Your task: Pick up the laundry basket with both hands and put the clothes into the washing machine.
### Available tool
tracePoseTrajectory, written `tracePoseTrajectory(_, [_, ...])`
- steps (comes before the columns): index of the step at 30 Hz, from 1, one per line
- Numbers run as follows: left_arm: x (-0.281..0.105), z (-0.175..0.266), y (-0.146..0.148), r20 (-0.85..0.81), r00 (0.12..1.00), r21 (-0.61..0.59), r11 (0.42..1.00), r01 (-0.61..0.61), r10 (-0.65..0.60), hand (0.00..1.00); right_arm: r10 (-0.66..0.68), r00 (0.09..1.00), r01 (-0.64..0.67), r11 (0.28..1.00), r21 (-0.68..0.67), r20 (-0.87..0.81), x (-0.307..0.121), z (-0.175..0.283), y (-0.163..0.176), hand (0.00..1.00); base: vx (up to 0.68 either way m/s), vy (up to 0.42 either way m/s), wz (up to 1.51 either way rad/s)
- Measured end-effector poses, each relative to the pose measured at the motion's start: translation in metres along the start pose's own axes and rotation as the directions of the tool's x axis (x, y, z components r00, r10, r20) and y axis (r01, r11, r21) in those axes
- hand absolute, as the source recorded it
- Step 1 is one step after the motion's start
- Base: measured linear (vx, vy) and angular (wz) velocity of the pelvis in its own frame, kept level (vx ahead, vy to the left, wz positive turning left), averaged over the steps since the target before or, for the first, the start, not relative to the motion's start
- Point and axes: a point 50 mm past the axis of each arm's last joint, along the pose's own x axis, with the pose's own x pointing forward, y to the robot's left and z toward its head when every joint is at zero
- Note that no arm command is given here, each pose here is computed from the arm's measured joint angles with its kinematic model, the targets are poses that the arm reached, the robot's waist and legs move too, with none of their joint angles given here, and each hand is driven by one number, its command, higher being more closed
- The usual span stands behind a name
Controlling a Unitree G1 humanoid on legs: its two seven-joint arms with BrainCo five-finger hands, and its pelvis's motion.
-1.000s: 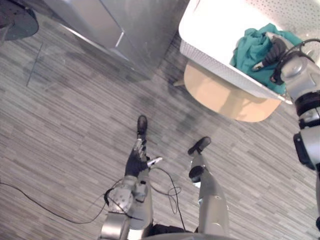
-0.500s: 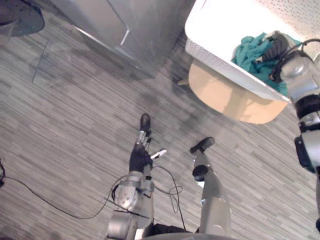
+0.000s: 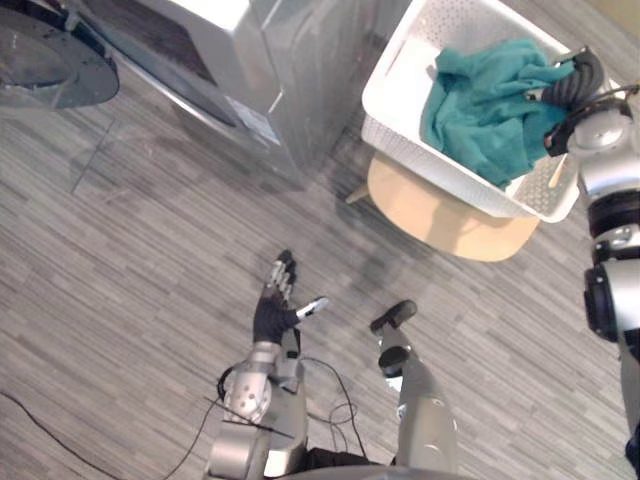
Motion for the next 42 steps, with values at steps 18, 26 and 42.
tracePoseTrajectory(18, [0.035, 0.051, -0.010, 0.249, 0.965, 0.205, 0.978, 0.029, -0.081, 0.00, -0.302, 0.873, 0.243, 0.950, 0.196, 0.383, -0.033, 0.064, -0.040, 1.00, -0.01, -0.033, -0.05])
tracePoseTrajectory(26, [0.032, 0.105, -0.004, 0.500, 0.866, 0.288, 0.948, -0.137, -0.026, 0.00, -0.242, 0.825, 0.172, 0.968, 0.181, 0.511, -0.059, 0.068, -0.029, 1.00, 0.00, -0.004, -0.18])
tracePoseTrajectory(42, [0.049, 0.123, 0.027, 0.432, 0.872, 0.185, 0.969, 0.165, -0.230, 0.00, 0.050, 0.805, -0.200, 0.961, 0.190, 0.592, -0.098, 0.052, 0.022, 1.00, 0.01, 0.005, -0.09])
